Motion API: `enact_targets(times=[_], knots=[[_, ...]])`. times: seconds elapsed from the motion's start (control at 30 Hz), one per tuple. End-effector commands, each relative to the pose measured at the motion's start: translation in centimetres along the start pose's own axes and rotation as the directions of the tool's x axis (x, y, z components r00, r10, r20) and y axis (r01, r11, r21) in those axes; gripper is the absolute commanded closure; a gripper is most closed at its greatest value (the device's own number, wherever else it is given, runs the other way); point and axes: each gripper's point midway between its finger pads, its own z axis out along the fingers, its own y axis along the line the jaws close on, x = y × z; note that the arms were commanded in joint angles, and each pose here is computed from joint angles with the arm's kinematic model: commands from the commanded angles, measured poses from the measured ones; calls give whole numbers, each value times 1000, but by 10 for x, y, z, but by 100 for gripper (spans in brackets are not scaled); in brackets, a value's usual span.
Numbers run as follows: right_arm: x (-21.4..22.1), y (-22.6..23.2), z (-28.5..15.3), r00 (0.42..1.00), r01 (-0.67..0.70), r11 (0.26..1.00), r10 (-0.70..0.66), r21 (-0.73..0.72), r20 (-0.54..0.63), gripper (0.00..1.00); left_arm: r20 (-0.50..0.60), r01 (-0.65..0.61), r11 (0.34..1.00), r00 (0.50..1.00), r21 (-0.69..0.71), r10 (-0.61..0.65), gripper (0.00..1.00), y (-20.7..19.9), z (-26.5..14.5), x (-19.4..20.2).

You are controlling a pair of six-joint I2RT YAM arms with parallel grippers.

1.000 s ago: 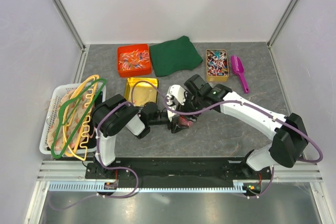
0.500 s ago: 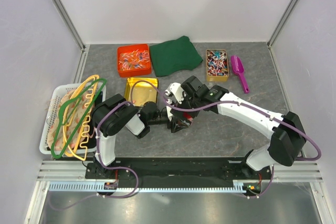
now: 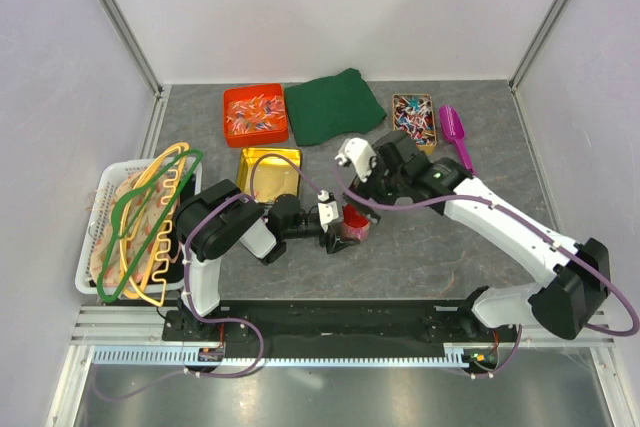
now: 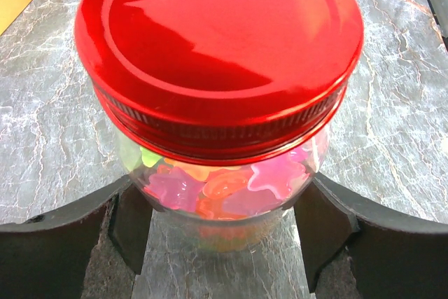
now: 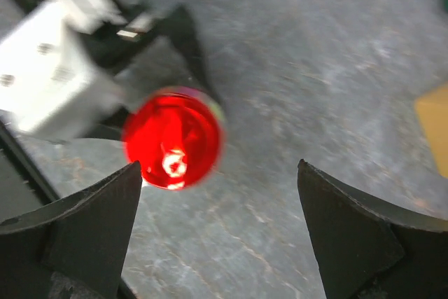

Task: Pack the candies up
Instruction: Screw the bottle lid onto the packing bottle, then reset both arms

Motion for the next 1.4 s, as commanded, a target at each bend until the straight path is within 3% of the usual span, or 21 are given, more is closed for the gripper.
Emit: enact_targets(times=[0.0, 0.2, 0.23, 0.43, 0.57, 0.6, 0.7, 0.73, 0.8, 0.83, 0.93, 1.13, 1.3, 1.37], knots=[[-9, -44, -26, 996, -21, 994, 12, 104, 87, 2, -16, -41, 999, 999, -3, 41, 41, 2, 3, 4], [-15, -90, -53, 982, -57, 963, 7, 264, 187, 2, -27, -37, 999, 999, 2, 37, 3, 1, 3, 7], [-19, -95, -57, 978, -63, 957, 3, 284, 208, 2, -32, -35, 999, 999, 5, 35, 0, 1, 3, 9], [-23, -125, -100, 953, -125, 863, -33, 490, 301, 2, -32, -21, 1000, 999, -3, 21, 0, 0, -1, 0], [-11, -132, -109, 946, -152, 829, -36, 539, 323, 2, -24, -36, 999, 999, 13, 37, 0, -5, -10, -19], [-9, -135, -110, 945, -161, 824, -30, 543, 326, 2, -75, 4, 999, 997, 44, -1, 0, -13, -15, -11], [-6, -140, -110, 945, -176, 813, -17, 554, 326, 2, -106, -16, 996, 994, 85, 25, 0, -11, -17, -42], [-4, -143, -108, 947, -180, 806, -13, 564, 321, 2, -213, 75, 992, 976, 105, -51, 0, -22, -28, -35], [-2, -144, -106, 948, -180, 805, -11, 565, 317, 2, -241, 61, 986, 970, 158, -21, 0, -17, -24, -65], [-1, -145, -104, 949, -178, 804, -14, 567, 316, 2, -350, 155, 972, 933, 175, -86, 0, -29, -38, -54], [0, -148, -105, 946, -199, 792, 3, 577, 323, 2, -362, 75, 986, 932, 146, -18, 0, -18, -49, -91], [-1, -156, -128, 917, -275, 748, 15, 603, 399, 2, -395, -59, 998, 917, 2, 55, 0, 2, -81, -119], [-2, -158, -147, 886, -335, 717, 19, 612, 463, 2, -305, -94, 960, 952, -262, 10, 0, 51, -124, -170], [-9, -158, -163, 854, -375, 691, -3, 618, 521, 2, -253, -91, 901, 967, -423, -21, 0, 88, -156, -187]])
